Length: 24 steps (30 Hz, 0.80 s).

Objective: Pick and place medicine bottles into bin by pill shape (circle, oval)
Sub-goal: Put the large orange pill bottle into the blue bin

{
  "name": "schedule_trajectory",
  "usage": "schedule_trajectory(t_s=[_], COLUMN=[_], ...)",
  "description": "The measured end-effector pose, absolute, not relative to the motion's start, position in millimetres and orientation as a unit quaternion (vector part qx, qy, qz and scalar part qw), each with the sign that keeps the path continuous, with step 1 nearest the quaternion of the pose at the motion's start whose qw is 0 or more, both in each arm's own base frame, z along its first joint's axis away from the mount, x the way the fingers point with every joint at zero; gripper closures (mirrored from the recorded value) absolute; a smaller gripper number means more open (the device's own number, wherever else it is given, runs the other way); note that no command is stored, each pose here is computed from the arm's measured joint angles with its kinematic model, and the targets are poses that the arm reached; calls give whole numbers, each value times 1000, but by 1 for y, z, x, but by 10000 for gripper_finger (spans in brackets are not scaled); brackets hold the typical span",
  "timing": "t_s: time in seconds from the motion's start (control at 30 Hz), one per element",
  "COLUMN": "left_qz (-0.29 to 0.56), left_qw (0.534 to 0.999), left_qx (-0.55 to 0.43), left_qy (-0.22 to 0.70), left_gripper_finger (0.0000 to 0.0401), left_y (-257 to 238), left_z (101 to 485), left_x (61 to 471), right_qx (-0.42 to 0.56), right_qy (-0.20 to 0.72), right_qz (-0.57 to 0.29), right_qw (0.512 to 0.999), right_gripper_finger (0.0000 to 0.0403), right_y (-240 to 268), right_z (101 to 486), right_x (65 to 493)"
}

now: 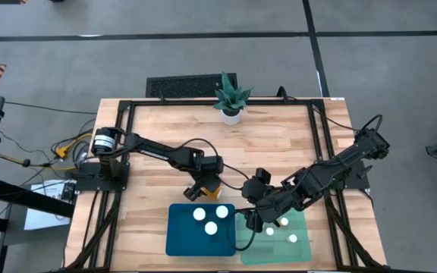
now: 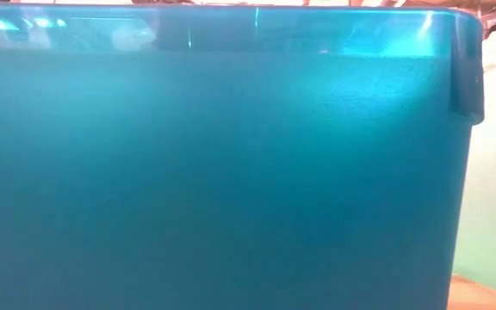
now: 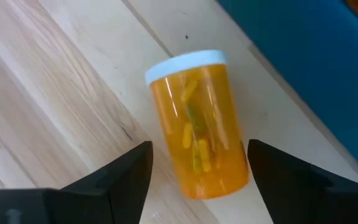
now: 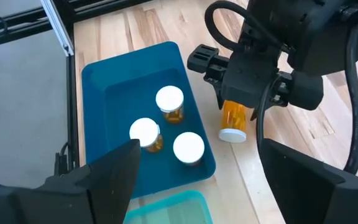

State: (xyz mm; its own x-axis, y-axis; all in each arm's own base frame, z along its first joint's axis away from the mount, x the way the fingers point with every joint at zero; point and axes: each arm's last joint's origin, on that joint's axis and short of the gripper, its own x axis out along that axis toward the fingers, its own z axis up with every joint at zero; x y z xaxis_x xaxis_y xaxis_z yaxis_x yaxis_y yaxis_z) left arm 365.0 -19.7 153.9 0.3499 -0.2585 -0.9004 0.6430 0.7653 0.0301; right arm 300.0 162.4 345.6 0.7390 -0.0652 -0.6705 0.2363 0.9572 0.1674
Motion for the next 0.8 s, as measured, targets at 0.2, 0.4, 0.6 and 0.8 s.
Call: schedule_trajectory(t_s=[0.2,0.4,0.6,0.8], left_qz=[-278,-263,-257,-245], left_qw=[791,790,791,799], left_qx=[196,202,202,200], left_qy=[509,516,518,512], left_gripper_finger=[147,160,220,234], left_y=[-19,-18,-18,-18], left_z=[147,144,144,145], left_x=[365,366,366,368], right_qx=[122,122,122,121], right_qy=[351,351,351,352], right_qz=[-80,-79,-79,-80], right_qw=[925,925,925,925], right_gripper_finger=[67,68,70,72], right_y=[163,164,164,163], right_z=[346,346,346,346], right_x=[300,300,299,299])
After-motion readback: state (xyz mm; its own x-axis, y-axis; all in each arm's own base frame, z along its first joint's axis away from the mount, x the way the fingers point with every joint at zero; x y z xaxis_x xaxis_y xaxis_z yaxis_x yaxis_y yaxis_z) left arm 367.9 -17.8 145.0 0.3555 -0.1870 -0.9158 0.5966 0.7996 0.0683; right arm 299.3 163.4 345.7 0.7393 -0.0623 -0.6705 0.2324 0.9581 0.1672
